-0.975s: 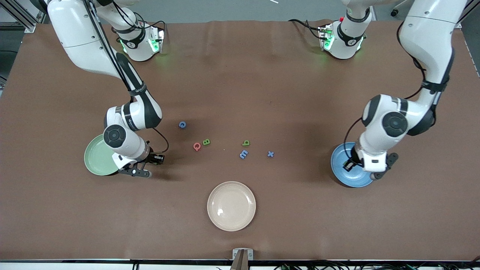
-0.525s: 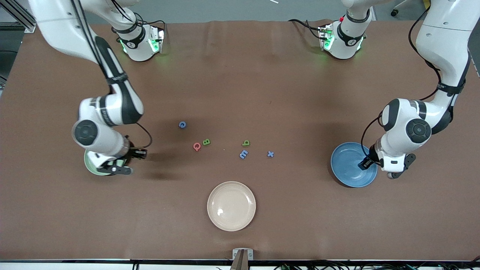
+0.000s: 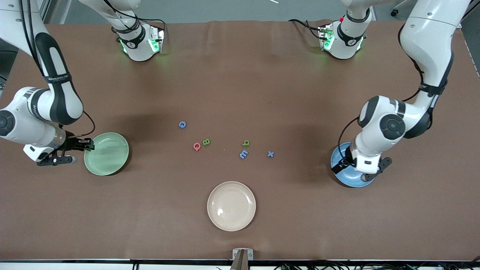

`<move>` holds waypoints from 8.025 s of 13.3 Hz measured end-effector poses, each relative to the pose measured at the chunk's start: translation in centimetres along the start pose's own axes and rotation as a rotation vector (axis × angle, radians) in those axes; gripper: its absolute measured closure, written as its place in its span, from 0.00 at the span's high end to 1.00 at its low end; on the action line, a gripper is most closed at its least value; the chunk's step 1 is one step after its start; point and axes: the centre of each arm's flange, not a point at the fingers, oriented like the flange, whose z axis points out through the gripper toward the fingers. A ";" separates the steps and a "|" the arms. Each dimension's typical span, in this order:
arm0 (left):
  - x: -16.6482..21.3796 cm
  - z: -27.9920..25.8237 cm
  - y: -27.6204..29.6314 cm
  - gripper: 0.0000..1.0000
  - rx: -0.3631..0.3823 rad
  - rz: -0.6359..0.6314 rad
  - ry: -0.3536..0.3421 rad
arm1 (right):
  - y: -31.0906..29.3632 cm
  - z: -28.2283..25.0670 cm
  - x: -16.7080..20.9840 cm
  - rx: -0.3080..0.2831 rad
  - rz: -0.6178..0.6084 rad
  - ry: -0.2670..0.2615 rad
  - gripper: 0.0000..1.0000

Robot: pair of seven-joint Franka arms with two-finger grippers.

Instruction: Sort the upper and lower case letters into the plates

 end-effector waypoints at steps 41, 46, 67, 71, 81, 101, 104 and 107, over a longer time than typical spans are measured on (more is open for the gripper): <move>-0.6 -2.4 4.1 0.27 0.198 -0.362 -0.002 | -39.3 10.5 -7.5 0.006 0.194 0.023 0.94; 4.6 0.5 -7.7 0.27 0.242 -0.268 -0.099 | -39.4 9.6 -7.8 0.003 0.191 0.012 0.55; -25.7 2.3 19.3 0.91 0.066 0.055 -0.050 | -5.0 -2.8 -5.1 -0.022 -0.026 0.012 0.35; -27.2 3.9 22.8 0.91 0.024 0.129 -0.058 | -2.5 2.7 -4.3 -0.030 -0.062 0.029 0.35; -28.3 7.1 23.1 0.89 0.044 0.287 -0.078 | -4.0 7.0 -3.7 -0.010 -0.091 -0.014 0.35; -29.5 9.5 22.8 0.36 0.079 0.301 -0.095 | -32.9 -2.9 1.1 0.009 0.358 -0.001 0.99; -29.4 9.5 22.8 0.37 0.079 0.299 -0.094 | -37.7 -1.0 2.2 0.077 0.559 0.013 0.99; -28.2 9.4 22.7 0.37 0.088 0.284 -0.080 | -40.8 1.7 3.0 0.081 0.701 0.020 0.99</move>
